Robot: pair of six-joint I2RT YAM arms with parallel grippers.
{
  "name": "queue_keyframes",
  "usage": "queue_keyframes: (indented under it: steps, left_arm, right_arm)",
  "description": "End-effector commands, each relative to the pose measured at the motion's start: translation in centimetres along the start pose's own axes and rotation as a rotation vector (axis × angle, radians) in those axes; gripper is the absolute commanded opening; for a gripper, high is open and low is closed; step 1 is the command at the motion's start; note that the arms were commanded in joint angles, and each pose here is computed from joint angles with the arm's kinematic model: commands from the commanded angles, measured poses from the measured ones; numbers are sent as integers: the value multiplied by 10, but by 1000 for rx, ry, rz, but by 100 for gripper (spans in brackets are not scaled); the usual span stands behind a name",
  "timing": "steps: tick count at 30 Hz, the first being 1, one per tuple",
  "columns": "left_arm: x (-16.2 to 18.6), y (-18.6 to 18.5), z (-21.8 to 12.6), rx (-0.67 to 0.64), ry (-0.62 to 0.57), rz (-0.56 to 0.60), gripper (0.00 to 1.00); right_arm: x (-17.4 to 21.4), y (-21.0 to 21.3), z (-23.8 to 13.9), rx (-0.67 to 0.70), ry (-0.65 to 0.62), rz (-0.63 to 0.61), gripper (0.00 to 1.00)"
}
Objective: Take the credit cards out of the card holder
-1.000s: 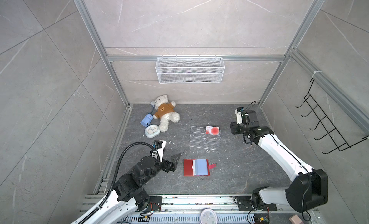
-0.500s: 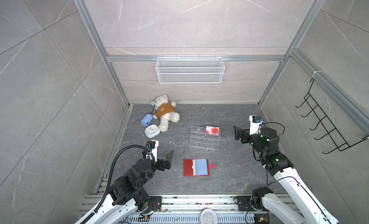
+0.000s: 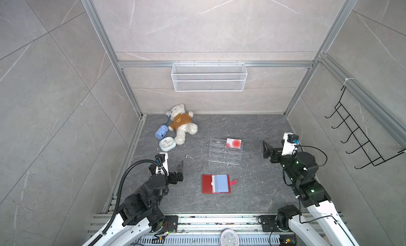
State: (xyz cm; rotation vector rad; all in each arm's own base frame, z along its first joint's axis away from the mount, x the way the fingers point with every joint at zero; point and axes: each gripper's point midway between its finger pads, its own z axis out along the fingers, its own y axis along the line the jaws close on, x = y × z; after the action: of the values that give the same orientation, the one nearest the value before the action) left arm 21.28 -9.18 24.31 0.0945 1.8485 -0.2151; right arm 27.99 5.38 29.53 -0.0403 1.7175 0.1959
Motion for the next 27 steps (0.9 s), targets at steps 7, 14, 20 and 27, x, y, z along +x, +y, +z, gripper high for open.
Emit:
queue_keyframes:
  steps: [7, 14, 20, 27]
  left_arm:
    - [-11, 24, 34, -212, -58, 67, 100]
    - [-2, 51, 62, -304, -68, 51, 100]
    - [5, 79, 81, -398, -67, 92, 100]
    - [18, 107, 95, -445, -69, 116, 99]
  right_arm:
    - [53, -18, 19, 95, 149, 47, 100]
    - [71, -22, 23, 96, 84, 2, 100]
    - [83, -27, 23, 109, -3, -48, 100]
    - [105, -34, 33, 142, 25, -67, 100]
